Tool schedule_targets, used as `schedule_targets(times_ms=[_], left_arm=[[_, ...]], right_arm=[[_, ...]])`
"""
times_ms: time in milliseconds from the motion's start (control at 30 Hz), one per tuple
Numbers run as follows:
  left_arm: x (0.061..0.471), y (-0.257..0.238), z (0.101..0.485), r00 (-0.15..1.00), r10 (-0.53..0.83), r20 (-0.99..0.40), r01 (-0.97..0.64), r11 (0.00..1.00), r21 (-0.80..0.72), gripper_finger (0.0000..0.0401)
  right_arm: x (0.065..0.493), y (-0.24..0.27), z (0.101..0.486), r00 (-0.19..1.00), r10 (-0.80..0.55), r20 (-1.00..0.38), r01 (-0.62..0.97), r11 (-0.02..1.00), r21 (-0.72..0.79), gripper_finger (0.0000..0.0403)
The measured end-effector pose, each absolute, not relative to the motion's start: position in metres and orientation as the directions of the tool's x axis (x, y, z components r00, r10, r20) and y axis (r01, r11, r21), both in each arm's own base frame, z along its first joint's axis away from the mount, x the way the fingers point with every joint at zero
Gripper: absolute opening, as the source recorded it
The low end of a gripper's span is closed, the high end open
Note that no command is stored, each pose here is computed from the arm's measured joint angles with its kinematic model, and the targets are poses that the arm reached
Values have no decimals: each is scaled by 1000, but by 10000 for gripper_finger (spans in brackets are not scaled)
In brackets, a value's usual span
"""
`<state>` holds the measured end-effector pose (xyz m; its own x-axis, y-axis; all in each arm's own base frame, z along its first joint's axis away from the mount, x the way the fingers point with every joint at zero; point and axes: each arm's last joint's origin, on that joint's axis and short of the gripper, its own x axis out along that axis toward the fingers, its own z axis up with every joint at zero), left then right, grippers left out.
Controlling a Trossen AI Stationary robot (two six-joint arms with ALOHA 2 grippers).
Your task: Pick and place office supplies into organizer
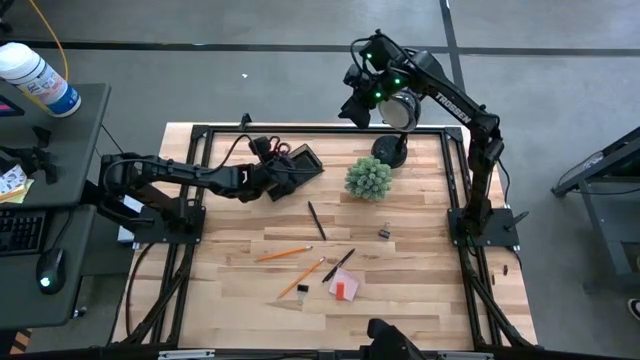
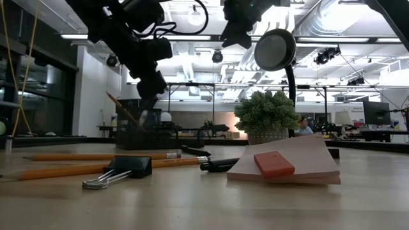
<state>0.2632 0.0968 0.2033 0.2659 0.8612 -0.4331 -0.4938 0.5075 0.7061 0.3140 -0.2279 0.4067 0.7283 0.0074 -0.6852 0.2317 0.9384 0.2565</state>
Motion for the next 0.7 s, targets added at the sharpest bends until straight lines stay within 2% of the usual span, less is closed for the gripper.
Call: schedule_targets(times_ms=[167, 400, 700], left_arm=[[264, 96, 203, 290, 844, -451, -440, 536, 721, 74], [266, 97, 206, 300, 843, -447, -446, 538, 715, 43], [278, 100, 245, 294, 841, -453, -410, 539, 736, 41]], right_arm=[[314, -228, 407, 728, 7, -685, 232, 938, 256, 139], [314, -228, 406, 726, 9, -688, 222, 943, 248, 139], [307, -232, 406, 714, 6, -700, 243, 936, 255, 139]])
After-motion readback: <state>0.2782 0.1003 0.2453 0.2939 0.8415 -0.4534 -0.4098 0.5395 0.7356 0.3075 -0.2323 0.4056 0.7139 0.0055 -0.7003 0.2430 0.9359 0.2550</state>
